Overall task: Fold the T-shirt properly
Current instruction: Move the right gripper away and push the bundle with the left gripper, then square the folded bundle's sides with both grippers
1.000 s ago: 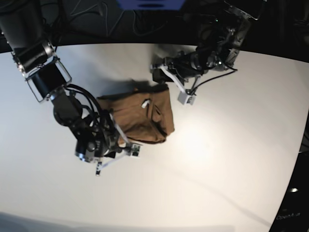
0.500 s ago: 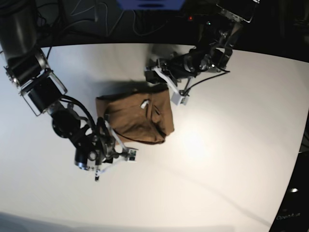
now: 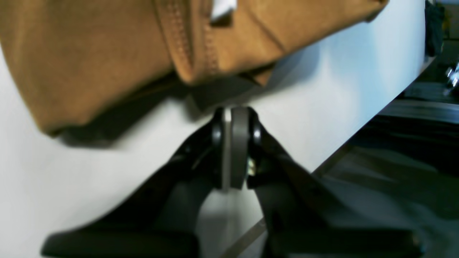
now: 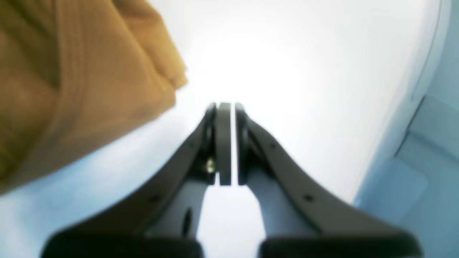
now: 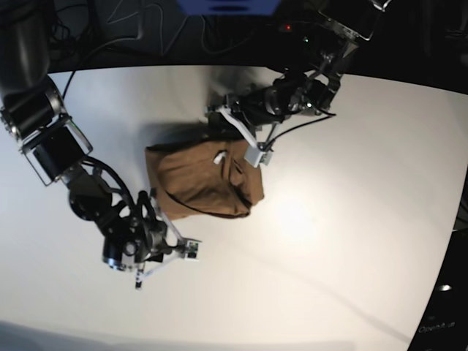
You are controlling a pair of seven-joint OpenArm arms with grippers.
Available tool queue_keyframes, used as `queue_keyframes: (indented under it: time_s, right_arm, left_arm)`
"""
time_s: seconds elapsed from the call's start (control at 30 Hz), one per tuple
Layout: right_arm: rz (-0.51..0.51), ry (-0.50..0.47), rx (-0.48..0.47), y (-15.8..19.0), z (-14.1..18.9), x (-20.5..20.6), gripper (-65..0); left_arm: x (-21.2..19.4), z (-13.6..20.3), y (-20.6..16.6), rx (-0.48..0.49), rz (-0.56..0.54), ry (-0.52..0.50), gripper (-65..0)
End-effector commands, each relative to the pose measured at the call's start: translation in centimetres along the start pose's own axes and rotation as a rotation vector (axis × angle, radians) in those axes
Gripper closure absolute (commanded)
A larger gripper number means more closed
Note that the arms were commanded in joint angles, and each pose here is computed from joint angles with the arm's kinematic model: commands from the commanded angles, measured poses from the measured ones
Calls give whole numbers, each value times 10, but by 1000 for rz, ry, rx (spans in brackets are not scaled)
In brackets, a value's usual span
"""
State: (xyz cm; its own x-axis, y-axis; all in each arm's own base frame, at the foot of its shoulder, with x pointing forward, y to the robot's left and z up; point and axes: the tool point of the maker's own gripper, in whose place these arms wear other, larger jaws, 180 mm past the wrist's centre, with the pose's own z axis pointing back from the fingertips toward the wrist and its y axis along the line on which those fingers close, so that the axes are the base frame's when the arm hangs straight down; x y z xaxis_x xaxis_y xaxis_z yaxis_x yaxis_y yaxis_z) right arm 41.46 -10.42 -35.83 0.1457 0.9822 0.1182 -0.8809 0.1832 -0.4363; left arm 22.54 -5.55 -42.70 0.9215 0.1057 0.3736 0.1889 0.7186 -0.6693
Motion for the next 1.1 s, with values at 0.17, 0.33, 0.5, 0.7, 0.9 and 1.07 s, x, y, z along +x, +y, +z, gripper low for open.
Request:
queue_keyframes:
  time_s: [0.17, 0.33, 0.5, 0.7, 0.9, 1.07]
  right_arm:
    - [-33, -37, 2, -6, -5, -2, -1]
    - [-78, -34, 63, 8, -24, -10, 0]
    - [-90, -28, 78, 15, -28, -15, 0]
    - [-110, -8, 62, 7, -25, -30, 0]
    - [-217, -18, 11, -20, -14, -51, 0]
    - [-346, -21, -44, -44, -1, -82, 0]
  left_arm:
    - [18, 1, -11, -32, -18, -39, -28]
    - [26, 0, -8, -25, -26, -45, -28]
    - [25, -9, 9, 12, -13, -17, -28]
    - [37, -13, 17, 32, -17, -18, -28]
    - [58, -15, 23, 49, -35, -35, -28]
    - [76, -21, 46, 117, -46, -50, -28]
